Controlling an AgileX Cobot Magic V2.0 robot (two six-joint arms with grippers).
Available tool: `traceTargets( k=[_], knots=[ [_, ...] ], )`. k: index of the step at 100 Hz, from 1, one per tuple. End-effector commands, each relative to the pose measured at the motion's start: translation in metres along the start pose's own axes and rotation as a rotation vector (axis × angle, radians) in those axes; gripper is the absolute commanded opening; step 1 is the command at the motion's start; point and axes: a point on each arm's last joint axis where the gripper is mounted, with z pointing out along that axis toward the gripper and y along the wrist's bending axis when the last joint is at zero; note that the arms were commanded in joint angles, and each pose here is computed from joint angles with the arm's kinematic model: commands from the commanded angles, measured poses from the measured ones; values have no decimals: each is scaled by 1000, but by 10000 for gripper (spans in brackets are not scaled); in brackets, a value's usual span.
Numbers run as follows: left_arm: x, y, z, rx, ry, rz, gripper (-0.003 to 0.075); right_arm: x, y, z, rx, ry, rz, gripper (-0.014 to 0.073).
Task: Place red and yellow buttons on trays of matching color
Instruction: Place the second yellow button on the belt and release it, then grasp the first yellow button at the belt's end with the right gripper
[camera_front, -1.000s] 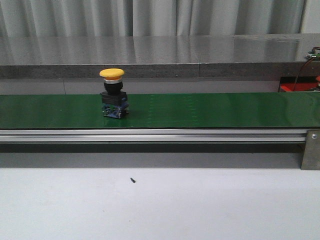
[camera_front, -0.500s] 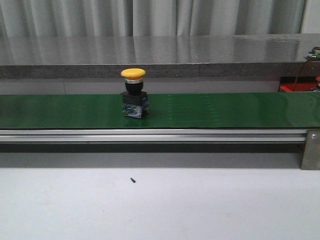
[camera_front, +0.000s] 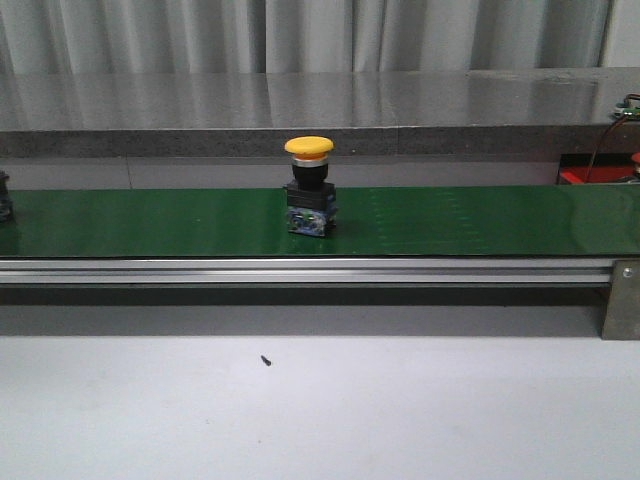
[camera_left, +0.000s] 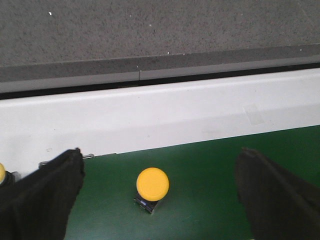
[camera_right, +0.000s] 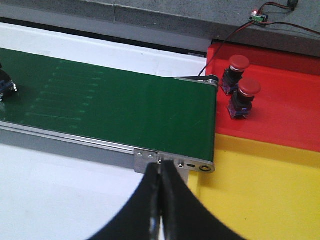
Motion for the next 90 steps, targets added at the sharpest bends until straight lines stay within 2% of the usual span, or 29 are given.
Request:
traceTargets(
  k=[1, 16, 33, 51, 70, 90],
  knots=[
    [-4, -19, -37, -39, -177, 38, 600, -13, -2, -4, 21, -92, 9, -68],
    [27, -34, -60, -99, -256, 40, 600, -14, -2, -4, 22, -93, 9, -68],
    [68, -46, -47, -96, -248, 33, 600, -22, -6, -6, 67, -184, 4, -68],
    [108, -64, -51, -121, -360, 56, 596, -24, -7, -6, 77, -205, 4, -68],
    [141, -70, -67, -151, -440, 50, 542, -24, -7, -6, 77, -205, 4, -68],
    [162, -76, -71, -134, -432, 55, 460, -24, -6, -6, 72, -207, 12, -68]
  ],
)
